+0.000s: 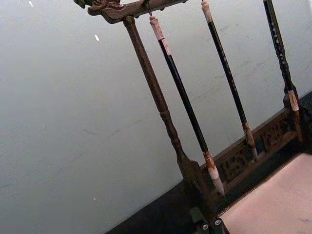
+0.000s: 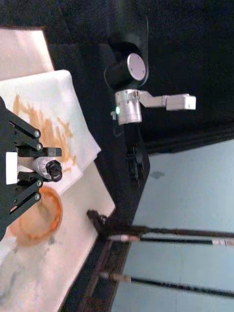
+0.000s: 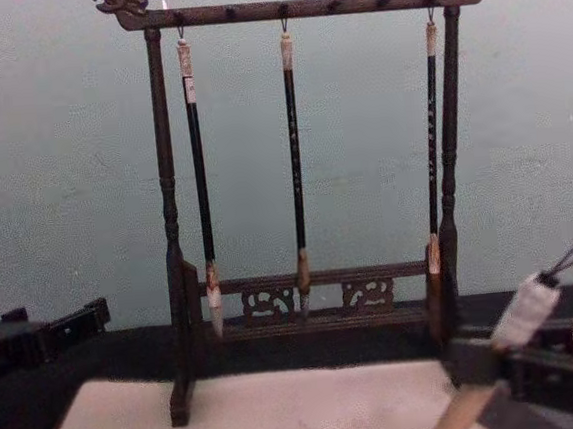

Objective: Pick up the brush from the inkstone, write on the paper, then place the brush back to its original position.

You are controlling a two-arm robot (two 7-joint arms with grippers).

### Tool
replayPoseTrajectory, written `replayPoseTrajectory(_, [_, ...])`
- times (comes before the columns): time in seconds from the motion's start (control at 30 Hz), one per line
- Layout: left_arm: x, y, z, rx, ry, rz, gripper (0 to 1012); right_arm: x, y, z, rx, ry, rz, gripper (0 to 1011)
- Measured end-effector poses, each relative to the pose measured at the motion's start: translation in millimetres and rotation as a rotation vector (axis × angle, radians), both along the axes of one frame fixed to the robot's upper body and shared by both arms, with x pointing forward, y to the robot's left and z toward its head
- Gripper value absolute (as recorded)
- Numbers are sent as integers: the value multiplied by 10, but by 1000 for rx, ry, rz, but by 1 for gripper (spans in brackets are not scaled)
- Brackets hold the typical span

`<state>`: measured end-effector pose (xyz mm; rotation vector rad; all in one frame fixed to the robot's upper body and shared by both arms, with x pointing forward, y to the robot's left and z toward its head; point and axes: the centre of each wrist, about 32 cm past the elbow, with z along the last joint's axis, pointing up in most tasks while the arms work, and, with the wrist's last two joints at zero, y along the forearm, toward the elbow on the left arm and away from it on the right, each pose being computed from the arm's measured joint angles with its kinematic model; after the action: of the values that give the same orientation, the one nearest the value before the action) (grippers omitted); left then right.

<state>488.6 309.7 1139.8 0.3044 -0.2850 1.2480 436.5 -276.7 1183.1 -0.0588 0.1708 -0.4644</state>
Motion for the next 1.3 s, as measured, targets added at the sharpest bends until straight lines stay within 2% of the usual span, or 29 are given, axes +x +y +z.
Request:
replayPoseTrajectory(0.37, [0,0,0,0,0,0,1002,-93,-263,84,12,-34,-67,164])
replayPoseTrajectory(0.63, [0,0,0,0,0,0,1002,-147,-330,171,45,-69,-76,164])
replayPoseTrajectory(0.9, [0,0,0,0,0,0,1000,-153,-238,265,79,-112,-37,164])
replayPoseTrajectory(0.97, [0,0,0,0,0,0,1002,-135,-162,281,86,-126,-15,164])
replayPoseTrajectory(1.1, [0,0,0,0,0,0,1002,-110,-73,281,94,-133,8,164])
replayPoseTrajectory(1.3, [0,0,0,0,0,0,1002,-36,116,206,92,-111,57,164])
